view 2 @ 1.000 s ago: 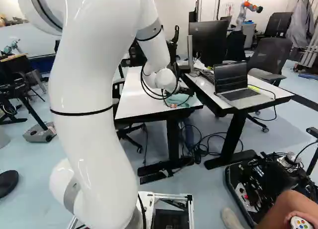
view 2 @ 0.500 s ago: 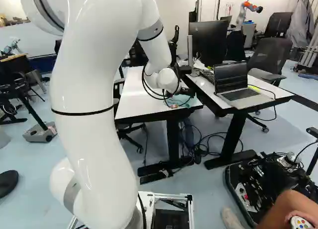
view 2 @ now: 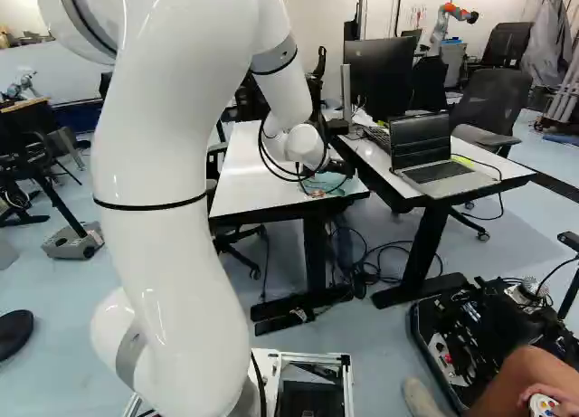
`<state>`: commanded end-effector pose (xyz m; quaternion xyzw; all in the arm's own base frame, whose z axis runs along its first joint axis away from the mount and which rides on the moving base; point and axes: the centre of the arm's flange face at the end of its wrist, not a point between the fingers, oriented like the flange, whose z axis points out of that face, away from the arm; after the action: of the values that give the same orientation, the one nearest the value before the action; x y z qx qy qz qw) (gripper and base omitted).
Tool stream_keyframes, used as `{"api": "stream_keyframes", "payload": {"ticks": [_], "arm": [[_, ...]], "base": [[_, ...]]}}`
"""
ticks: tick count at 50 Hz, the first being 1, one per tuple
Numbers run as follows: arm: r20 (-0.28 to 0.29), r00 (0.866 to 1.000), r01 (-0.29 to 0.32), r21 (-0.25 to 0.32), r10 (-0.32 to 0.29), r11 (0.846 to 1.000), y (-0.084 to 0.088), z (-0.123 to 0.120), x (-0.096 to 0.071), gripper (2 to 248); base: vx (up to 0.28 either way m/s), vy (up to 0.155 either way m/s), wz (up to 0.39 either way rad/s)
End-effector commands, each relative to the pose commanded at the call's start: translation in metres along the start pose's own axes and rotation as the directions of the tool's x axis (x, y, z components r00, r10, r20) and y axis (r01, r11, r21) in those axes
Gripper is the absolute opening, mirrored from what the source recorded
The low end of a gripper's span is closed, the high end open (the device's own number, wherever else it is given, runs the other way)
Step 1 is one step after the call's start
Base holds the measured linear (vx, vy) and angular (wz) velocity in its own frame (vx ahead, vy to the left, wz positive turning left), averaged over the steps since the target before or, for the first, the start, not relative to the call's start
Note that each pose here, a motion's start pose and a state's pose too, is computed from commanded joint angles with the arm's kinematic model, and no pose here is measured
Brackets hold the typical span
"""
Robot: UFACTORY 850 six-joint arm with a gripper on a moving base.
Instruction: Clean the table with the green towel
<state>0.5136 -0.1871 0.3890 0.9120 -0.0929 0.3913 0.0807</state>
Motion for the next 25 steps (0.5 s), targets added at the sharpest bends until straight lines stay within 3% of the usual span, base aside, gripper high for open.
{"api": "stream_keyframes", "payload": {"ticks": [3,4,8,9,13,14,19,20,24,25], "arm": [[0.0,1.0,0.0,0.0,0.0,1.0,0.0,0.0,0.0,242],[0.0,1.0,0.0,0.0,0.0,1.0,0.0,0.0,0.0,205],[0.0,1.0,0.0,0.0,0.0,1.0,0.0,0.0,0.0,205],[0.0,1.0,0.0,0.0,0.0,1.0,0.0,0.0,0.0,167],[0.0,1.0,0.0,0.0,0.0,1.0,0.0,0.0,0.0,167],[0.0,1.0,0.0,0.0,0.0,1.0,0.0,0.0,0.0,131],[0.0,1.0,0.0,0.0,0.0,1.0,0.0,0.0,0.0,131],[0.0,1.0,0.0,0.0,0.0,1.0,0.0,0.0,0.0,95],[0.0,1.0,0.0,0.0,0.0,1.0,0.0,0.0,0.0,95],[0.0,1.0,0.0,0.0,0.0,1.0,0.0,0.0,0.0,64]], "base": [[0.0,0.0,0.0],[0.0,0.0,0.0],[0.0,0.0,0.0],[0.0,0.0,0.0],[0.0,0.0,0.0],[0.0,0.0,0.0],[0.0,0.0,0.0],[0.0,0.0,0.0],[0.0,0.0,0.0],[0.0,0.0,0.0]]}}
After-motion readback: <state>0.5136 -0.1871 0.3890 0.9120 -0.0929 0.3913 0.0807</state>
